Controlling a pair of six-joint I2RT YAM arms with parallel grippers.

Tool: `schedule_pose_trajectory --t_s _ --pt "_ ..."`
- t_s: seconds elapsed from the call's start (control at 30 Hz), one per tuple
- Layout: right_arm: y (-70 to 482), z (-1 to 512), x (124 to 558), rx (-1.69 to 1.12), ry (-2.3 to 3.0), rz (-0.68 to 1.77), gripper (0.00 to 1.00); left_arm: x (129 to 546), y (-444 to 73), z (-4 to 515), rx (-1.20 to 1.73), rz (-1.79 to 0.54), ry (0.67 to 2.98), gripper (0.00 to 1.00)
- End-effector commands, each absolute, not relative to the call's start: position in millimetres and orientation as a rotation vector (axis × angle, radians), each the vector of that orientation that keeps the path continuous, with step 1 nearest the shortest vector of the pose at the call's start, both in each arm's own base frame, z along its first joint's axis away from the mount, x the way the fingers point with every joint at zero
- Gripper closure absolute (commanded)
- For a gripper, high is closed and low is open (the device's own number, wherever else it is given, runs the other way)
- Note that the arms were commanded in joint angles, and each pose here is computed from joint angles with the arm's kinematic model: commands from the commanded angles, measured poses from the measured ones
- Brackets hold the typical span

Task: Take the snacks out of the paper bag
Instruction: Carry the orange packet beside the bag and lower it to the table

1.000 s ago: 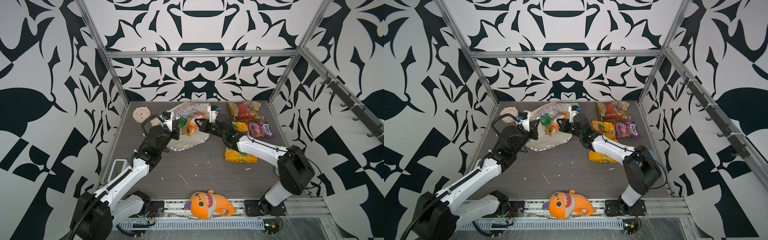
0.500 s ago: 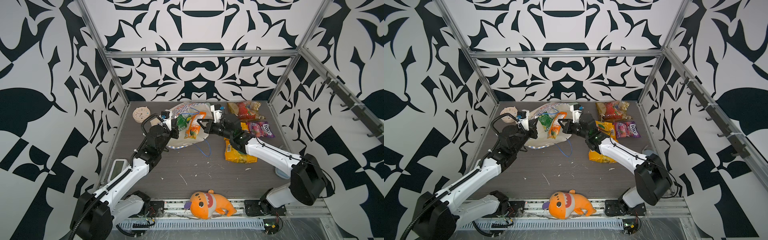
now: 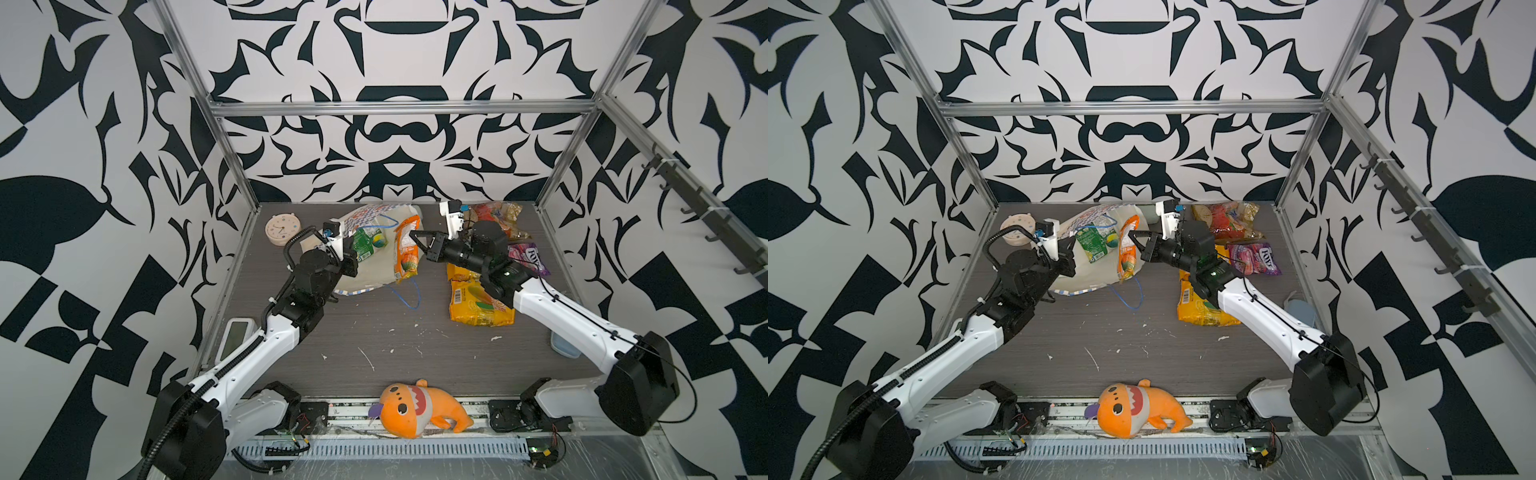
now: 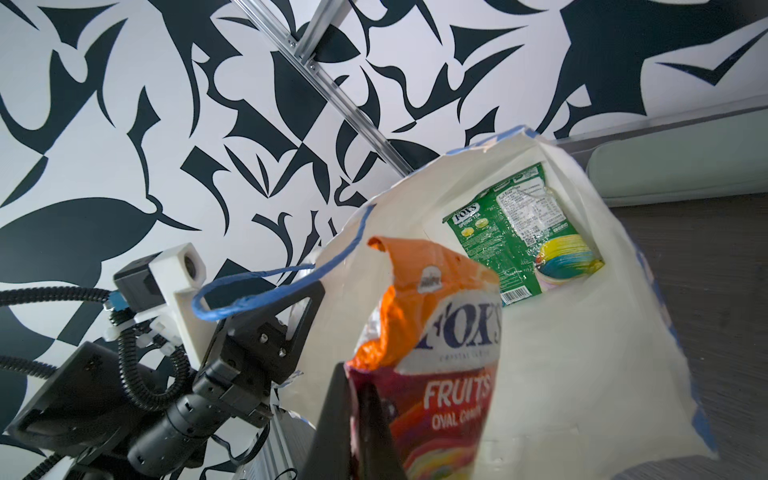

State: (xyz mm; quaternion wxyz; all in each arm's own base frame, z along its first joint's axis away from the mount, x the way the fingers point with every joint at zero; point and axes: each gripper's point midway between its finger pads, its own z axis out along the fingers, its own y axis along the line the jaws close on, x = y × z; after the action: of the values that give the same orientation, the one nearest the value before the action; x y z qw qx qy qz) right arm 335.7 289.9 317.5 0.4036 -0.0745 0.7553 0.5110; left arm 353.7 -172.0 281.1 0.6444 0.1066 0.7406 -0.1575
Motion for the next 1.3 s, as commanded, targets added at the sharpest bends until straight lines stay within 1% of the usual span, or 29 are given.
schedule_pose_trajectory --t_s 0.0,0.1,0.3,0.4,0.53,0.6,0.67,0.7,0.8,0.9,1.07,1.27 --pt "289 355 334 -0.242 1.786 1.317 1.0 358 -170 290 0.217 -0.349 1.681 1.0" --pt "283 358 337 -0.24 1.785 1.278 1.0 358 -170 290 0.217 -0.347 1.682 1.0" --pt "274 322 349 -0.202 1.923 1.181 1.0 360 -166 291 0.207 -0.316 1.692 1.0" --pt "265 311 344 -0.248 1.967 1.089 1.0 361 -163 289 0.195 -0.302 1.706 1.0" --pt "254 273 329 -0.348 2.133 0.949 0.77 362 -162 283 0.197 -0.289 1.721 1.0" --pt "247 237 327 -0.3 2.275 0.894 0.76 363 -164 281 0.199 -0.292 1.724 1.0" --pt "251 204 318 -0.299 2.376 0.927 0.72 364 -168 279 0.216 -0.3 1.731 1.0" --pt "250 185 315 -0.282 2.436 0.915 0.69 364 -170 278 0.224 -0.308 1.733 1.0" --pt "242 141 307 -0.236 2.567 0.867 0.52 365 -171 274 0.224 -0.316 1.741 1.0" --pt "240 105 301 -0.274 2.667 0.82 0.43 365 -173 270 0.23 -0.324 1.75 1.0" --pt "257 70 306 -0.409 2.694 0.9 0.36 366 -174 271 0.23 -0.329 1.75 1.0" --pt "261 56 330 -0.366 2.652 0.933 0.33 364 -175 272 0.234 -0.344 1.749 1.0"
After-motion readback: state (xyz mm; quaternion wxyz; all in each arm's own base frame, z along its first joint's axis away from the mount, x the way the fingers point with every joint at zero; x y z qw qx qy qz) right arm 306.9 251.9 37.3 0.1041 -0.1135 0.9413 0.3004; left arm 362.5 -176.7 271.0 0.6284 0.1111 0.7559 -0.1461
